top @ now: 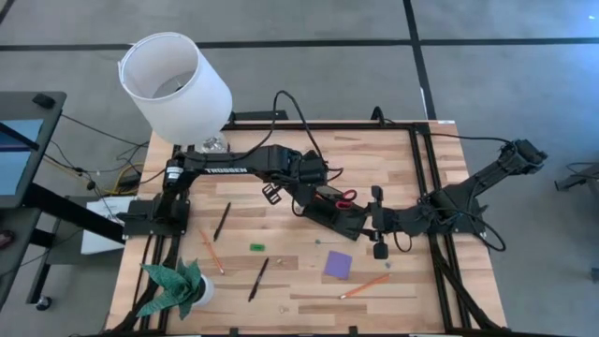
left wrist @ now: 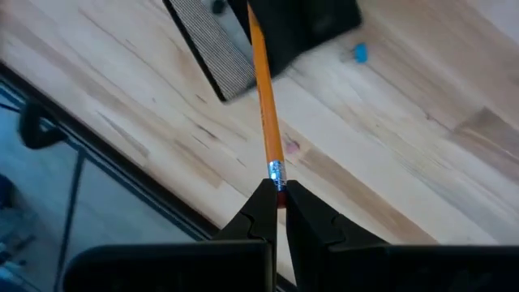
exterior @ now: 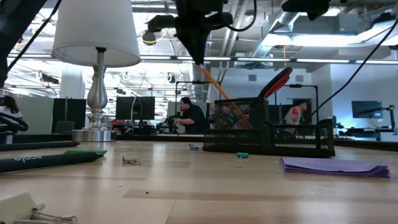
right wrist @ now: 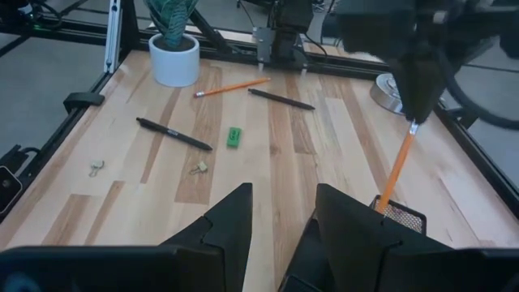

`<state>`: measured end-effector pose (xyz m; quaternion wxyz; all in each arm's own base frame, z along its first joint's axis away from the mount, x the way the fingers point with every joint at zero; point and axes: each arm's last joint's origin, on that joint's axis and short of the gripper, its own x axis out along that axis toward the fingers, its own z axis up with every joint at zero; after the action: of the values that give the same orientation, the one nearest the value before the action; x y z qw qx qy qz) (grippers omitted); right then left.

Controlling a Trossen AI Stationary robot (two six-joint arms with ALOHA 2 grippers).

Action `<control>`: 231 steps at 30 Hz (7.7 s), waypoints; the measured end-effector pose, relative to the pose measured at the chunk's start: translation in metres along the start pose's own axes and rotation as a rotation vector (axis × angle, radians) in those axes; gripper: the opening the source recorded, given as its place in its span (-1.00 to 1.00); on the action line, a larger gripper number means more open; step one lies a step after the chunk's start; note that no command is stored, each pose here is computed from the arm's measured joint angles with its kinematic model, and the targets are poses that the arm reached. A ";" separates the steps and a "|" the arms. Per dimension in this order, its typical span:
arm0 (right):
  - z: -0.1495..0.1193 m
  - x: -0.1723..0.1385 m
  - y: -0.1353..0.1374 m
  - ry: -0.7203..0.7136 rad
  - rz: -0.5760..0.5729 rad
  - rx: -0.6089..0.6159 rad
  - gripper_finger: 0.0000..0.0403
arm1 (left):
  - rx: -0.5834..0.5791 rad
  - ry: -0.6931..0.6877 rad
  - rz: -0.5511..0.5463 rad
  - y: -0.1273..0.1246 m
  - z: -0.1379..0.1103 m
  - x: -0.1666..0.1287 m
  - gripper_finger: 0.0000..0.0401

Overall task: Pick and place office supplies into organizer
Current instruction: Put the orange pencil into the black desk organizer, then put the top black pen into the black desk organizer

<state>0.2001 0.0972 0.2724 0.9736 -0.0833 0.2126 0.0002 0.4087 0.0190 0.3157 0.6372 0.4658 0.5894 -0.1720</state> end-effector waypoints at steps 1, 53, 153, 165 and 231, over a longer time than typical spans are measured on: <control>0.000 0.000 0.000 0.000 0.000 0.000 -0.33 | 0.000 -0.002 0.006 0.001 0.000 0.001 -1.00; -0.002 -0.002 0.005 0.016 0.022 -0.003 -0.37 | -0.527 0.201 0.193 0.007 0.006 -0.035 -0.59; 0.002 0.068 0.048 -0.111 0.169 0.191 -0.33 | -1.869 -0.177 0.270 -0.308 -0.053 -0.011 -0.59; 0.002 0.068 0.048 -0.111 0.169 0.191 -0.33 | -1.935 -0.130 0.180 -0.280 -0.095 -0.061 -0.59; 0.002 0.068 0.048 -0.110 0.169 0.191 -0.33 | -1.932 -0.103 0.166 -0.304 -0.081 0.105 -0.03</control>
<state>0.2613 0.1426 0.2378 0.9838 0.0281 0.1642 0.0668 0.1532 -0.0357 0.1115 0.7801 -0.2264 0.4132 0.4115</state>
